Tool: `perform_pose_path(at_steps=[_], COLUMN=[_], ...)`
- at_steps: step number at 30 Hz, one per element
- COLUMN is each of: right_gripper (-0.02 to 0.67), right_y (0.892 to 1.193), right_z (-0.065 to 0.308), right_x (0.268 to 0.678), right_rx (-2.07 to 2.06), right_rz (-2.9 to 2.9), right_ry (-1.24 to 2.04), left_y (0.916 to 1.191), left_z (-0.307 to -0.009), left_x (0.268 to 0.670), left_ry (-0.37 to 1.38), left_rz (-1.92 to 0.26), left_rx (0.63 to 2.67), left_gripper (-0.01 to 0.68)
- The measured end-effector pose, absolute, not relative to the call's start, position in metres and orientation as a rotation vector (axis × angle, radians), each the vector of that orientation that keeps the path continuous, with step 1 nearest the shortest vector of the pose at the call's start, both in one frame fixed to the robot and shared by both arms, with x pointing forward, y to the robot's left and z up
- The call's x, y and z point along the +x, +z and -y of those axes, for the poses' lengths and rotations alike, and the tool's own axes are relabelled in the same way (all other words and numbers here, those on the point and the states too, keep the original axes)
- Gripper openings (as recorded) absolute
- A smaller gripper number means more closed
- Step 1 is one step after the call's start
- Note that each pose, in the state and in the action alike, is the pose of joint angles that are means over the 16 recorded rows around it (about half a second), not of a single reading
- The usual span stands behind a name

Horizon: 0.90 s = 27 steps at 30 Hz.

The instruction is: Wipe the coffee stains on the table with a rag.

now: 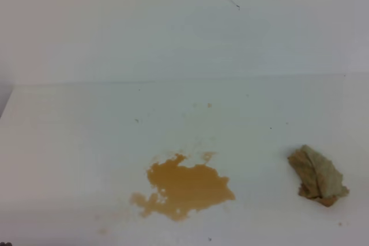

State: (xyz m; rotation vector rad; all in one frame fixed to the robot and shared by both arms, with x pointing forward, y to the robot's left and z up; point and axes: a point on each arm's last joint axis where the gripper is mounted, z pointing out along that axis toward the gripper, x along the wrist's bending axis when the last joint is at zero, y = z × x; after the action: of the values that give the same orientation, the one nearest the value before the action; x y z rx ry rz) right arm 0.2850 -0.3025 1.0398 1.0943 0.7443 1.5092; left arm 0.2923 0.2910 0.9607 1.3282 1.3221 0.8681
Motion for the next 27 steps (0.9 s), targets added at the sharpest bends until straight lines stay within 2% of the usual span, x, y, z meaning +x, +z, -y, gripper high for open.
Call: perform_pose_path(at_steps=[6,12,21,27], right_gripper=[-0.003,-0.003,-0.003,-0.003], right_y=[1.076,1.104,1.108,1.099], right_z=[0.306,0.308,0.297,0.285], right_x=[0.298,0.333,0.394,0.416], right_rx=[1.233,1.426,1.575,1.665], right_rz=[-0.864,-1.146,-1.663,-1.852], right_ry=[1.391,1.159,0.804,0.729], left_y=[0.961,0.961,0.961,0.961], left_z=[-0.291,-0.291,-0.291,-0.291], left_x=[0.292,0.292,0.292,0.292], left_ry=[0.868,0.868,0.868,0.868], left_rz=[-1.322,-1.322,-1.322,-1.322], left_rx=[1.328,1.328,1.328,1.328], left_gripper=[-0.002,-0.002,-0.002,-0.002])
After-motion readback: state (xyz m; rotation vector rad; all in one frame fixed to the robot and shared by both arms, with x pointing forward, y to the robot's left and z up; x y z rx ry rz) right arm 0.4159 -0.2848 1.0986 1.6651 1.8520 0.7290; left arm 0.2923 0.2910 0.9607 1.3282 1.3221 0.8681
